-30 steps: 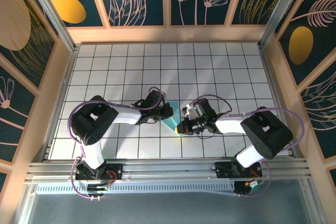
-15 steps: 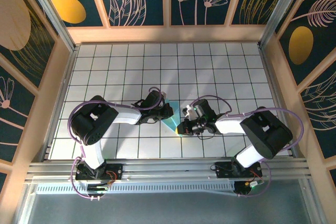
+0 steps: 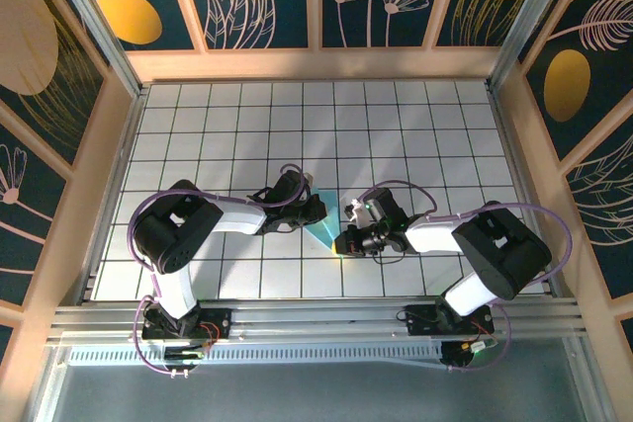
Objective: Fold a paper plane with a square sheet of paper (fold left side to right side)
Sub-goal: Fourth fold the wing at the center of the table.
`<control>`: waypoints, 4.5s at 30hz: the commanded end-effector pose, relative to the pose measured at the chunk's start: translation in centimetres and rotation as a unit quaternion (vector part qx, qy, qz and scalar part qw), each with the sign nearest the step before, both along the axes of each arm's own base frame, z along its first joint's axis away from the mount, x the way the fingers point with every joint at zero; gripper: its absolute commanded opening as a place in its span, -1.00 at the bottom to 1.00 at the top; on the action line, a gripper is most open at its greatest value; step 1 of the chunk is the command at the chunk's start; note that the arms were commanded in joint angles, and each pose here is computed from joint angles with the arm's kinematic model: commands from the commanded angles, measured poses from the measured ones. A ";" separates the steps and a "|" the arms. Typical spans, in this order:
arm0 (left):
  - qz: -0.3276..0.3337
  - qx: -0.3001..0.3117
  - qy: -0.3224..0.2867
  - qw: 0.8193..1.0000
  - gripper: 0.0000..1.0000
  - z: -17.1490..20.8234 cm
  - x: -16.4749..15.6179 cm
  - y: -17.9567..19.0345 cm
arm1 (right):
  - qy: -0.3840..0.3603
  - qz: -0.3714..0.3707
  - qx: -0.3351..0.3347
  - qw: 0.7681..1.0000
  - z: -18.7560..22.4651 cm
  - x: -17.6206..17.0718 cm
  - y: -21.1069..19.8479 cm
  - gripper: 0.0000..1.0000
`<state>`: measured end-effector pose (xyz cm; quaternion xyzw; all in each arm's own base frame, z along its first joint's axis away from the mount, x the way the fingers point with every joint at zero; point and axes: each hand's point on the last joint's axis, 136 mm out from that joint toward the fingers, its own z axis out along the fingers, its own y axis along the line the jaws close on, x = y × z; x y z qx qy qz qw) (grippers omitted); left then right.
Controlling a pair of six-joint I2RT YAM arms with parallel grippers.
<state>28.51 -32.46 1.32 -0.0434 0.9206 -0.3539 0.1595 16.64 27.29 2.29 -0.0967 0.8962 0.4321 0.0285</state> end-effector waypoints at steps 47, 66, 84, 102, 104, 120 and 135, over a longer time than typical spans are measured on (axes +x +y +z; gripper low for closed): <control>0.016 0.065 0.043 0.997 -0.91 -3.6 -1.8 2.6 | 0.029 0.026 -0.034 0.999 -0.8 -4.0 -1.9 -1.00; 0.013 0.057 0.041 0.997 -0.91 -3.4 -1.7 2.3 | -0.063 -0.027 0.014 0.998 3.6 3.5 0.9 -1.00; 0.013 0.059 0.041 0.997 -0.92 -3.5 -1.6 2.3 | -0.018 -0.022 -0.032 0.999 -0.9 2.3 0.3 -1.00; 0.015 0.063 0.040 0.997 -0.92 -3.6 -1.6 2.5 | -0.004 -0.009 -0.060 0.998 -1.5 -0.2 -1.1 -1.00; 0.015 0.063 0.041 0.997 -0.92 -3.6 -1.7 2.5 | -0.010 -0.012 -0.062 0.998 -1.3 0.0 -1.2 -1.00; 0.016 0.062 0.040 0.997 -0.92 -3.5 -1.7 2.5 | -0.035 -0.006 -0.014 0.999 1.6 0.5 0.1 -1.00; 0.016 0.064 0.041 0.997 -0.92 -3.6 -1.7 2.6 | -0.004 -0.002 -0.048 0.999 -1.5 -0.8 -0.7 -1.00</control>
